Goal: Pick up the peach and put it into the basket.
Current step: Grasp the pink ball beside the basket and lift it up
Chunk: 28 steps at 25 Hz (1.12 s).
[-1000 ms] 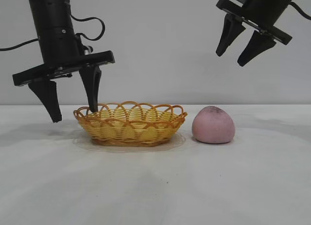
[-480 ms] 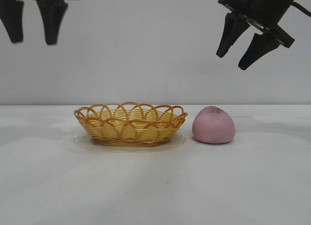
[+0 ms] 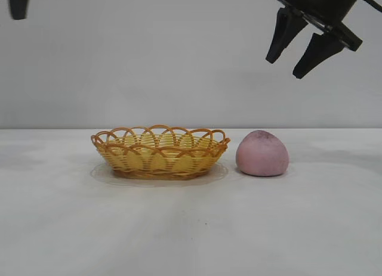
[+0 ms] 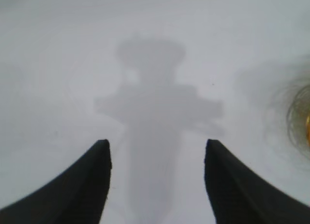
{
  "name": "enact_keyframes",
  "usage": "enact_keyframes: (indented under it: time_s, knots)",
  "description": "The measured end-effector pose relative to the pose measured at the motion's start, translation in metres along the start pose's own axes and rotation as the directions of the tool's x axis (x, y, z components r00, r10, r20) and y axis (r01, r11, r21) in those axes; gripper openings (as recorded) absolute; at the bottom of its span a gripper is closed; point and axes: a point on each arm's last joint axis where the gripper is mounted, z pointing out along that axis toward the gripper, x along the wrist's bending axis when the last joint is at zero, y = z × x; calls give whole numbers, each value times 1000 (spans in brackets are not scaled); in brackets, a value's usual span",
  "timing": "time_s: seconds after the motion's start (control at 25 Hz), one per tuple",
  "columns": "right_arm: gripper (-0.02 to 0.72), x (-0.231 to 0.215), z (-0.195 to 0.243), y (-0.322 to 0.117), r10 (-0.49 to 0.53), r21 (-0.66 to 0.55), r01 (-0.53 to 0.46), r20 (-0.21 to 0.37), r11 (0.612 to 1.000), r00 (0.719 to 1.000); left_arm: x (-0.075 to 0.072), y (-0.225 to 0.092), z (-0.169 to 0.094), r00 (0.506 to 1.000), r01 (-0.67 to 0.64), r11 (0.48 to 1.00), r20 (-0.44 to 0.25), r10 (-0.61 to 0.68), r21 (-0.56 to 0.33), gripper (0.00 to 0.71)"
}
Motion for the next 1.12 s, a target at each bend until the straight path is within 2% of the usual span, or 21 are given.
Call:
enact_keyframes:
  time_s: [0.04,0.12,0.24,0.28,0.32,0.48,0.64,0.88,1.12]
  knots:
    - [382,0,0,0,0,0,0,0,1000,1000,10,-1,0,1000,26,1000,12,-26,1,277]
    - [382,0,0,0,0,0,0,0,1000,1000,25,-5,-2,999,49,999,17,-49,4,278]
    - [382,0,0,0,-1,0,1,0,1000,1000,34,-20,-11,998,60,998,9,-60,14,278]
    - [382,0,0,0,-1,-2,1,1,1000,1000,34,-27,-14,998,57,998,9,-57,21,333]
    - [382,0,0,0,-1,-2,1,1,1000,1000,34,-36,-17,998,58,998,10,-59,31,345]
    - [382,0,0,0,-1,-2,1,1,1000,1000,30,-74,-26,999,52,996,12,-53,76,335]
    - [382,0,0,0,-1,-2,1,1,1000,1000,27,-117,-47,999,50,996,12,-51,71,335]
    - [382,0,0,0,-1,-2,1,1,1000,1000,22,-190,-90,998,57,992,8,-56,-112,335]
    - [382,0,0,0,-1,-2,1,1,1000,1000,16,-256,-98,998,59,967,3,-60,-248,335]
